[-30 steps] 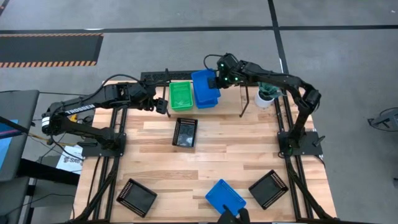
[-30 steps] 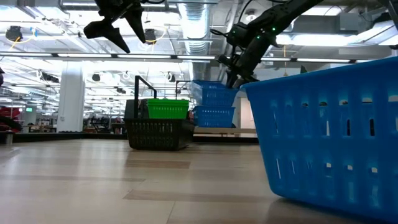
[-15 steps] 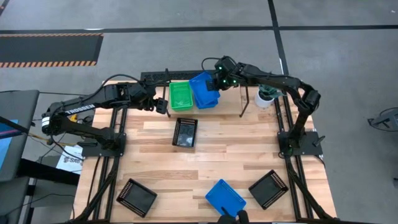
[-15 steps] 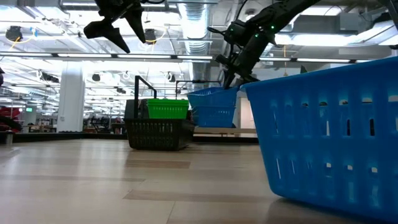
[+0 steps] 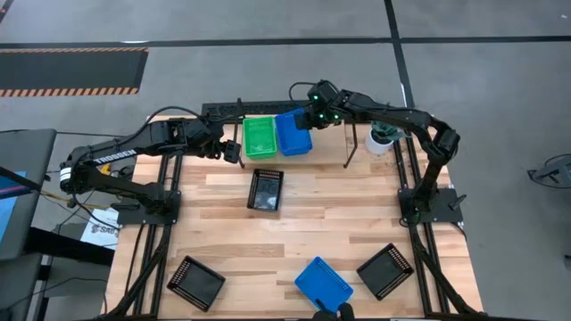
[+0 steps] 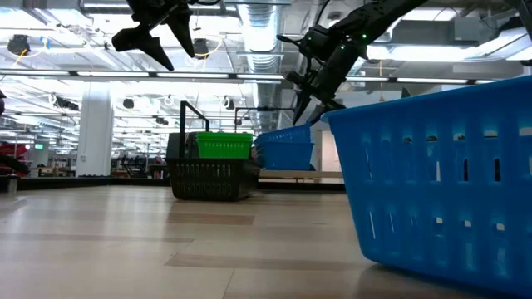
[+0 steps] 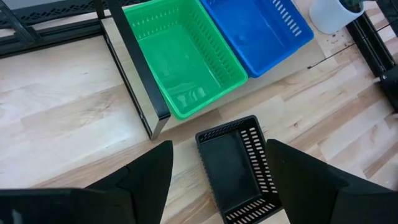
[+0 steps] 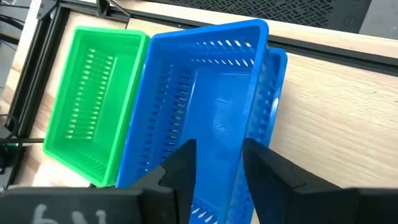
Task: Stack baskets on shelf by color
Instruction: Stack the top blue bin on the other blue bin on the shelf, then stack the blue bin on the other blue bins on the shelf
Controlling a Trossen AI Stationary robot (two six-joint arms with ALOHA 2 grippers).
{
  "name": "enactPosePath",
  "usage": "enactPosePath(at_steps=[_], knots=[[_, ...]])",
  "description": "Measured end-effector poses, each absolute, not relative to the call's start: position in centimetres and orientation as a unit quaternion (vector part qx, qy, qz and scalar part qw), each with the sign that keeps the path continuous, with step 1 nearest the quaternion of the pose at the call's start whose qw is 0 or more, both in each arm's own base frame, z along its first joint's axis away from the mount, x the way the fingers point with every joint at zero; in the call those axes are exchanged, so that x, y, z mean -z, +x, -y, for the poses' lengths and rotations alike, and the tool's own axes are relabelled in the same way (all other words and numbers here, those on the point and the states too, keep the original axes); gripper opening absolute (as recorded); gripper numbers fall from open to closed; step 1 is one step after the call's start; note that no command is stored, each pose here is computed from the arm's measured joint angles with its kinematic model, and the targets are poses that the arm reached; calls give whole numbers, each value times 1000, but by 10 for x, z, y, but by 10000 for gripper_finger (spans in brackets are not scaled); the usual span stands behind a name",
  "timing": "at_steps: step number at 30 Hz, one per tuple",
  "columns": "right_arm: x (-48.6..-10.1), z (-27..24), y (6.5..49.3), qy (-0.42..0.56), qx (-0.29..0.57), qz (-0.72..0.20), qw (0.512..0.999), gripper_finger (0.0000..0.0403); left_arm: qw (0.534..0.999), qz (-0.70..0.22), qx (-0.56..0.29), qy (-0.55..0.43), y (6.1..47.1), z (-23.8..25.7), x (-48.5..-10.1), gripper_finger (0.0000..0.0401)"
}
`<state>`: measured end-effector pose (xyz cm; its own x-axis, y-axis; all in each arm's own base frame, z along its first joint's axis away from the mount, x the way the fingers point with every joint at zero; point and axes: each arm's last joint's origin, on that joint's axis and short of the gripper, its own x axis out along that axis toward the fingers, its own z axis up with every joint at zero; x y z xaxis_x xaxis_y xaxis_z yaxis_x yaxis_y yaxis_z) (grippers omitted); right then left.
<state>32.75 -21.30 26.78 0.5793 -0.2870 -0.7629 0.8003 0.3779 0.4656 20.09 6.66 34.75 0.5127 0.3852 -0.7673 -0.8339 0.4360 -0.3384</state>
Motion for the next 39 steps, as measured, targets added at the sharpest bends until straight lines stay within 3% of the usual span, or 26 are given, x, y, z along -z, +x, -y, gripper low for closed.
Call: enactPosePath(at_steps=[17,29,34,39], knots=[[-312,187,310,411,325,-275,806,146,791,-312,-378,-366,201,-66,-347,244],[-285,44,327,373,241,-464,767,151,779,-385,-351,-349,193,-62,-341,244],[-283,-16,306,373,242,-527,724,161,790,-397,-332,-330,194,-61,-341,244],[-280,-76,291,359,185,-581,707,179,799,-403,-320,-310,194,-61,-341,244]])
